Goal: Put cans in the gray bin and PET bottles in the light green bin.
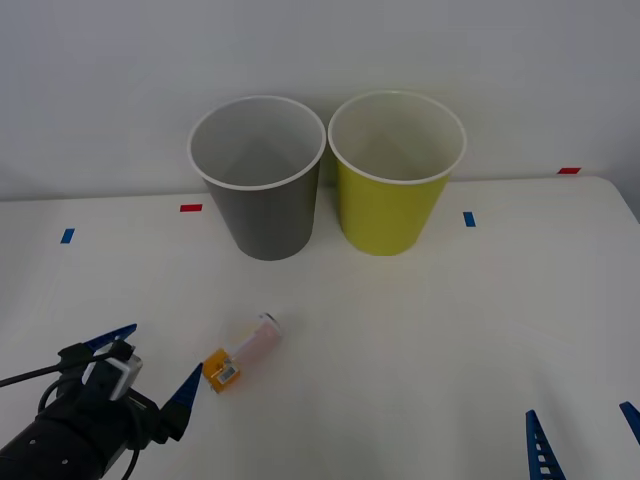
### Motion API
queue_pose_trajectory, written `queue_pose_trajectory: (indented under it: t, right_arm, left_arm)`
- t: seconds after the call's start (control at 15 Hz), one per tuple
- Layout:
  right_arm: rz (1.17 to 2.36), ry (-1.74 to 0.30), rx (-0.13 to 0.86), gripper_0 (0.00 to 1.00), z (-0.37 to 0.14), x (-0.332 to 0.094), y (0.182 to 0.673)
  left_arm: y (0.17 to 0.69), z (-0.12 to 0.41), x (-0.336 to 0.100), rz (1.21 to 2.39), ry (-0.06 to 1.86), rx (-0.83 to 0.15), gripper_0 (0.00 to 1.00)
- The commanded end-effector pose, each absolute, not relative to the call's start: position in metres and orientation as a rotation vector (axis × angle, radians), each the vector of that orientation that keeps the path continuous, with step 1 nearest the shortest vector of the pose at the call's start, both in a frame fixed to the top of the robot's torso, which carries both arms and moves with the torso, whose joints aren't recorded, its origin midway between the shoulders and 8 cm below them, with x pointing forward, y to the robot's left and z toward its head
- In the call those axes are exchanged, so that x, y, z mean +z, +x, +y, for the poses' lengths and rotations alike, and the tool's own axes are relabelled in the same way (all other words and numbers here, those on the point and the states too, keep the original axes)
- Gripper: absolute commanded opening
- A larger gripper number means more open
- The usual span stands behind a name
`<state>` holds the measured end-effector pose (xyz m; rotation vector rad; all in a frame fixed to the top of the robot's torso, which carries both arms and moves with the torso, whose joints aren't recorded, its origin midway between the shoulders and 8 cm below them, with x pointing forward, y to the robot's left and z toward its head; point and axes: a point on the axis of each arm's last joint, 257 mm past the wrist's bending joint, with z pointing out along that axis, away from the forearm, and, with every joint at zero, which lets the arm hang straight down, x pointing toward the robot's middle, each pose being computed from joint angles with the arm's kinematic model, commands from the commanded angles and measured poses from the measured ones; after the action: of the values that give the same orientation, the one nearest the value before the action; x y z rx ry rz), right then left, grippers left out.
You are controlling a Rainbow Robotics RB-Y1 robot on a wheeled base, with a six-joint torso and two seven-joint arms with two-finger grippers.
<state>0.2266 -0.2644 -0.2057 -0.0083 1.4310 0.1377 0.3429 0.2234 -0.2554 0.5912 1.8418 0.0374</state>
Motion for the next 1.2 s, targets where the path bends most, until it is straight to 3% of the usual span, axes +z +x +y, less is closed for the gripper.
queue_pose_trajectory:
  t: [0.07,0.27,0.53,0.8,1.2]
  right_arm:
    - [1.431,-0.008,0.138,1.0,-0.264,-0.206,0.227]
    - [1.431,-0.008,0.138,1.0,-0.264,-0.206,0.227]
    - [1.431,-0.008,0.138,1.0,-0.264,-0.206,0.227]
    - [1.431,-0.008,0.138,1.0,-0.264,-0.206,0.227]
    - [1.431,-0.008,0.138,1.0,-0.264,-0.206,0.227]
  left_arm:
    - [0.351,0.199,-0.245,1.875,0.622,0.085,1.0]
    - [0.361,0.194,-0.249,1.892,0.698,0.176,1.0]
    - [0.366,0.182,-0.258,1.961,0.73,0.182,1.0]
    - [0.376,0.17,-0.249,1.967,0.633,0.147,1.0]
    - [0.382,0.183,-0.248,2.006,0.634,0.22,1.0]
